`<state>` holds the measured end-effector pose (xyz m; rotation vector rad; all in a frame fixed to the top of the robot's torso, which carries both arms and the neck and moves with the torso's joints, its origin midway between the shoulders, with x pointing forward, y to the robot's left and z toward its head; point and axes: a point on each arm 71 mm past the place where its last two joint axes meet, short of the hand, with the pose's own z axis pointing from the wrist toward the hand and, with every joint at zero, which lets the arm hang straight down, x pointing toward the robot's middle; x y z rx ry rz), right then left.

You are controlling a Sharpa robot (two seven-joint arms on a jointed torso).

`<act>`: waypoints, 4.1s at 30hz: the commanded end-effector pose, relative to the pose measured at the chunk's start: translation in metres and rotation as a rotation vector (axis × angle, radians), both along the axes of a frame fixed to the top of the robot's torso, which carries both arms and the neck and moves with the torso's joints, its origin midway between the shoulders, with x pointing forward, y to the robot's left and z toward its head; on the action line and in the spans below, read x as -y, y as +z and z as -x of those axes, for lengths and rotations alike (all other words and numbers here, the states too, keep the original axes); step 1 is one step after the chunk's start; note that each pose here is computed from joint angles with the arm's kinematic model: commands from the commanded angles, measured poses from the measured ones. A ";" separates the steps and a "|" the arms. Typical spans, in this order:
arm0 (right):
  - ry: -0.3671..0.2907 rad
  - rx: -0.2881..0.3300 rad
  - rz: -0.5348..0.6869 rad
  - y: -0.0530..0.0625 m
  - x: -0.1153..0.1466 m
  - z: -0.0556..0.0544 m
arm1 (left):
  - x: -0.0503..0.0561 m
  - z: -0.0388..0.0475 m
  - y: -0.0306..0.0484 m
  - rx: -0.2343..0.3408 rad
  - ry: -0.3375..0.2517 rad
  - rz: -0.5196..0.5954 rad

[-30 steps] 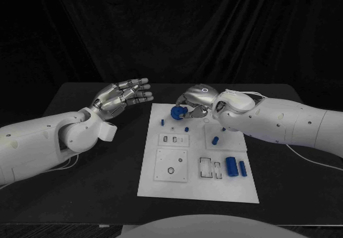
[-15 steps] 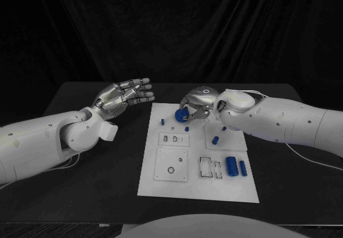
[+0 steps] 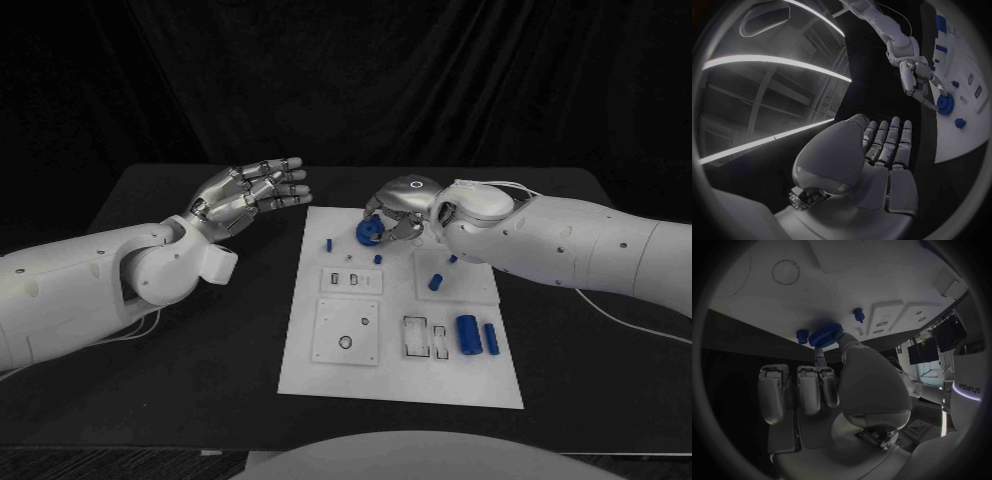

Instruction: Assemble the parts on the task board

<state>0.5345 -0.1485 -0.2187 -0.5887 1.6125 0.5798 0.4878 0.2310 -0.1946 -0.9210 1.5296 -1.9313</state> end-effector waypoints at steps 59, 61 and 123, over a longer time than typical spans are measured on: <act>-0.065 0.075 -0.096 0.010 0.056 0.009 | -0.004 0.0026 -0.0001 -0.006 -0.008 0.011; -0.074 0.092 -0.121 0.014 0.063 0.011 | -0.004 0.0025 -0.0002 -0.006 -0.007 0.010; -0.368 -0.007 -0.223 -0.025 0.218 0.053 | -0.012 0.0042 -0.0111 -0.021 0.004 0.013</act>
